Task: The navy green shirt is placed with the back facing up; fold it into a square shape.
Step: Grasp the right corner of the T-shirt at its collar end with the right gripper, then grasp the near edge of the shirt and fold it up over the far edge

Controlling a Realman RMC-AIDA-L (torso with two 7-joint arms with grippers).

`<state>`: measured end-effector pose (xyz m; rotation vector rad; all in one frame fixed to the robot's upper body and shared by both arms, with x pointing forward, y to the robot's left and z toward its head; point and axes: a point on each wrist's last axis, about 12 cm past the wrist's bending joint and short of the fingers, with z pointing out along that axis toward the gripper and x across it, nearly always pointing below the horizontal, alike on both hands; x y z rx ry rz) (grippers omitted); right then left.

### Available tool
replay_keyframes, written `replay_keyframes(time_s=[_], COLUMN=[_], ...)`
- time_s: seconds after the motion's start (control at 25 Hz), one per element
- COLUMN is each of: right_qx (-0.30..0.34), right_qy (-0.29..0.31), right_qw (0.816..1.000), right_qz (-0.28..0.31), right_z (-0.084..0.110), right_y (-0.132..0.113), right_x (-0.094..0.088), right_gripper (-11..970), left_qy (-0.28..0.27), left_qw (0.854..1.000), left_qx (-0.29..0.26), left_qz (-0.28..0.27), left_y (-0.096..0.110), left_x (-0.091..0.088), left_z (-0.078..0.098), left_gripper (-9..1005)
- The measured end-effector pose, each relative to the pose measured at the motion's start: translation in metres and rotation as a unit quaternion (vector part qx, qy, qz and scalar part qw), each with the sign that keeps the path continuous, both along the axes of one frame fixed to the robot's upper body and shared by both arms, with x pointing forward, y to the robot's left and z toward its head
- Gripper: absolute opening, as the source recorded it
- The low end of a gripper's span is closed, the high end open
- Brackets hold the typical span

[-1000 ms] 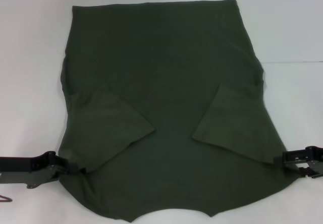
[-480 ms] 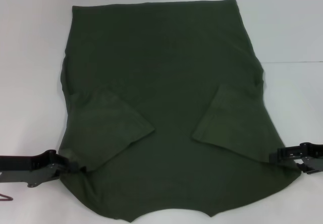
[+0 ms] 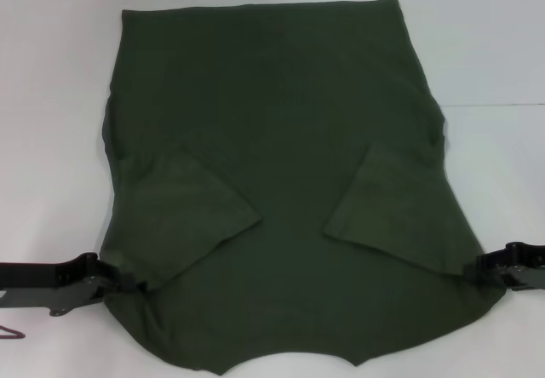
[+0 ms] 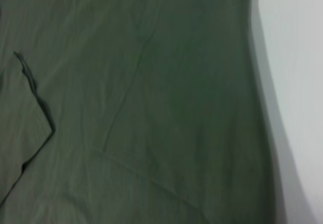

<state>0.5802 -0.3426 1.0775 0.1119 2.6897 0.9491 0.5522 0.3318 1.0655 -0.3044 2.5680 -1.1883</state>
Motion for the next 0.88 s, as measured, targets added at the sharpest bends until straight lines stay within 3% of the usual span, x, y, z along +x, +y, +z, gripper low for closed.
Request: replay_keyframes(time_s=[0.28, 0.36, 0.6, 0.8, 0.88], right_qx=[-0.001, -0.005, -0.014, -0.018, -0.018], right_qy=[0.000, -0.002, -0.028, -0.030, -0.031], right_qw=[1.000, 1.000, 0.999, 0.999, 0.999], right_qz=[0.003, 0.009, 0.025, 0.031, 0.032], right_z=[-0.0008, -0.0013, -0.0004, -0.0002, -0.0003], right_y=[0.0010, 0.0016, 0.0023, 0.0029, 0.0029], right_x=[-0.0004, -0.0005, 0.0007, 0.0013, 0.0012], right_gripper=[555, 302, 266, 73, 57], left_qy=[-0.003, -0.004, -0.005, -0.005, -0.005], left_qw=[1.000, 1.000, 1.000, 1.000, 1.000], left_qx=[0.000, -0.001, -0.003, -0.002, -0.001], left_qz=[-0.004, -0.004, -0.003, -0.004, -0.004], left_y=[-0.0013, -0.0017, -0.0021, -0.0020, -0.0020], left_x=[0.0008, 0.0009, 0.0010, 0.0008, 0.0007], left_z=[0.0003, 0.0004, 0.0004, 0.0002, 0.0001], left_gripper=[60, 60, 59, 58, 59])
